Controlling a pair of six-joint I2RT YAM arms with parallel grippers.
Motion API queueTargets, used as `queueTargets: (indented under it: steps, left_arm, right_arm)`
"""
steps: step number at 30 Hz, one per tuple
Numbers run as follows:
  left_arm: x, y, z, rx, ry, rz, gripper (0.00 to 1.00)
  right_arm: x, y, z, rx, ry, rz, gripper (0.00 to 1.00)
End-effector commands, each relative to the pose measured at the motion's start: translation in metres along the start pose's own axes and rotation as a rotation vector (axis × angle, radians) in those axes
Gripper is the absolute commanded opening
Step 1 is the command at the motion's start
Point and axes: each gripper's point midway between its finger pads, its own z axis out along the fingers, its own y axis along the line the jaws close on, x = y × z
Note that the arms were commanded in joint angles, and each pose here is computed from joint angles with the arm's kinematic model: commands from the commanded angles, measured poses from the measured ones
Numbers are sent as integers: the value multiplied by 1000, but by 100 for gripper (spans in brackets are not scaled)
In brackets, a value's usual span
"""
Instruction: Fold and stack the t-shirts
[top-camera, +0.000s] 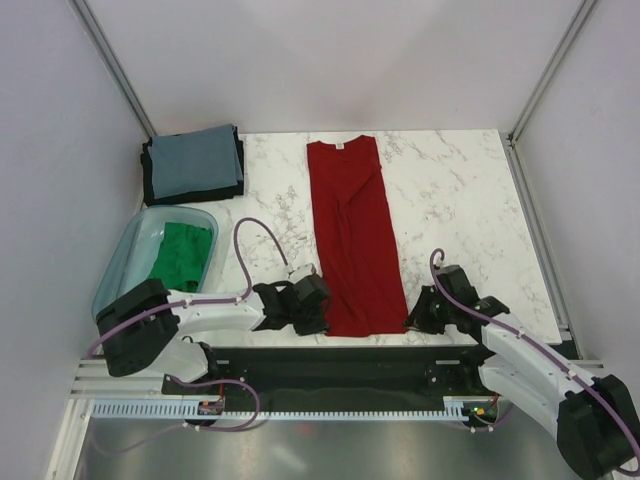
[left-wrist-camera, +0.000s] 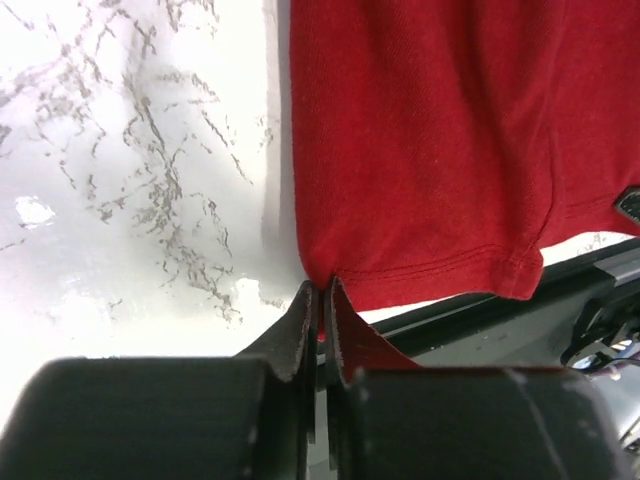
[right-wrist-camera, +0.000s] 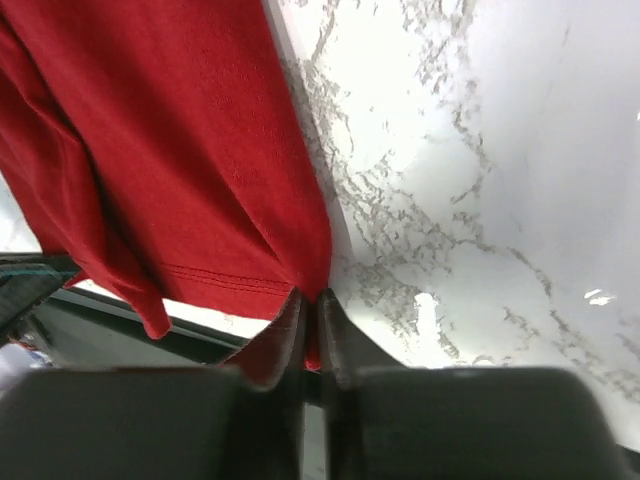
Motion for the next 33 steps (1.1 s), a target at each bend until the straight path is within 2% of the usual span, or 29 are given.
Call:
queueTargets:
  steps: [1,2,4,8,12,16,20,22,27,33]
  left_arm:
    - [-24,-37,-19,43,-78,-31,2]
    - [-24,-28,-31,-32,-107,2,2]
    - [-41,-63,-70,45,-184,-4,2]
    - [-44,-77,-107,80,-206,-1,2]
    - [-25,-67,-108,66,-172,-19,2]
    - [11,-44,-88,-1,-91,-36,2]
    - [43,-32,-86,-31,-39,5,2]
    - [43,-22,-90,-71,-41,22,2]
    - [6,-18,-101,-129,-154,105,2]
    - [-52,-32,-117,-111,-219,99,2]
  right_arm:
    - [-3,5,-3,-5,-1,-19,7]
    - [-6,8,-7,-7,-6,-35,1]
    - [-18,25,-25,-19,-29,-56,0]
    - [-39,54,-61,-70,-116,-82,0]
    - [-30,55,-67,-76,-82,-71,0]
    - [-9,36,-62,-65,-48,-32,0]
    - [-1,33,-75,-84,-57,-30,0]
    - [-2,37,-85,-87,-69,-37,0]
    - [-24,49,-90,-71,-116,-77,0]
    - [-73,80,-97,-39,-208,-141,0]
